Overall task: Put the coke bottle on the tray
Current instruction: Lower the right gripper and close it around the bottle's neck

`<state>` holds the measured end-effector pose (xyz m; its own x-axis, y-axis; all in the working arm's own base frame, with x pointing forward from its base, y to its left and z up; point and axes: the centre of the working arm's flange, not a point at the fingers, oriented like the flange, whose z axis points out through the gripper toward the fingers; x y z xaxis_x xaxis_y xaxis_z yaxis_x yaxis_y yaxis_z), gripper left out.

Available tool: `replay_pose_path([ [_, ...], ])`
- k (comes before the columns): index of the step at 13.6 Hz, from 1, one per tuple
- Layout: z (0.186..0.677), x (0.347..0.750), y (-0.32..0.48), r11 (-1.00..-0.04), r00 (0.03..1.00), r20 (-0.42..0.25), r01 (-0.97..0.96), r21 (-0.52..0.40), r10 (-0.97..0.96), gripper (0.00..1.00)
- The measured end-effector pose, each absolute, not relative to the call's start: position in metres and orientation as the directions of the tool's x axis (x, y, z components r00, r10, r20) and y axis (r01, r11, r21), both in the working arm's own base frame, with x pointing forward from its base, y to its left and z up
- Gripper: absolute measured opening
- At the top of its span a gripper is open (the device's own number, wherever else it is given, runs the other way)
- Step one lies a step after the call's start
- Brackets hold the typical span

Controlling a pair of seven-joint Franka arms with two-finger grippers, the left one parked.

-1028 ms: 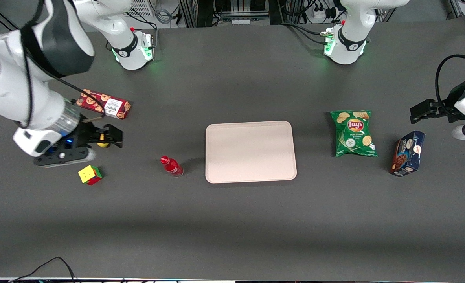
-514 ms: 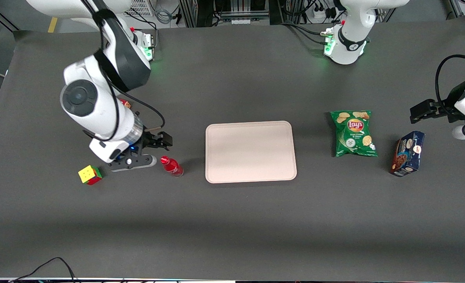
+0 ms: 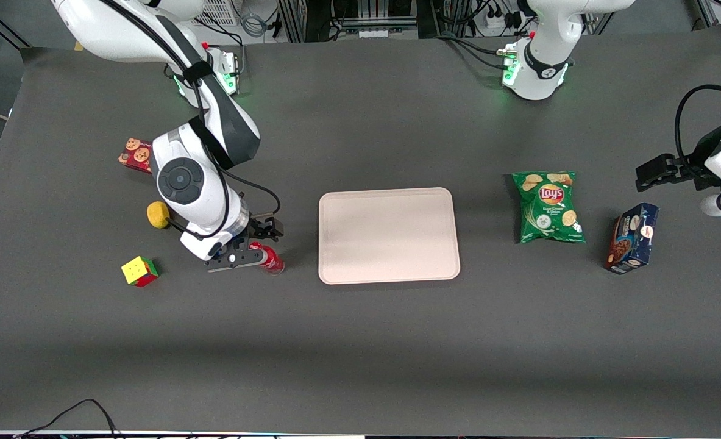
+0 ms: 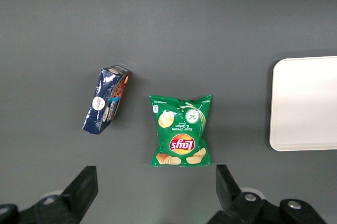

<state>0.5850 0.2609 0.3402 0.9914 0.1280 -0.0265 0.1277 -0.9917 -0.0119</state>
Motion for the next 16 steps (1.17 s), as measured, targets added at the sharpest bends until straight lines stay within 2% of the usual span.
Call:
replay_pose_path([
  [7, 0.323, 0.582, 0.257, -0.99, 0.99, -0.013, 0.14, 0.007, 0.14, 1.0],
  [10, 0.322, 0.583, 0.257, -0.99, 0.99, -0.008, 0.141, 0.008, 0.141, 0.74],
  [11, 0.321, 0.583, 0.257, -0.989, 0.989, -0.002, 0.145, 0.01, 0.145, 0.72],
  [12, 0.32, 0.584, 0.257, -0.989, 0.989, 0.0, 0.147, 0.012, 0.147, 0.63],
  [14, 0.317, 0.584, 0.257, -0.989, 0.989, -0.001, 0.148, 0.014, 0.148, 0.54],
  [16, 0.317, 0.584, 0.257, -0.989, 0.989, 0.001, 0.148, 0.013, 0.148, 0.31],
])
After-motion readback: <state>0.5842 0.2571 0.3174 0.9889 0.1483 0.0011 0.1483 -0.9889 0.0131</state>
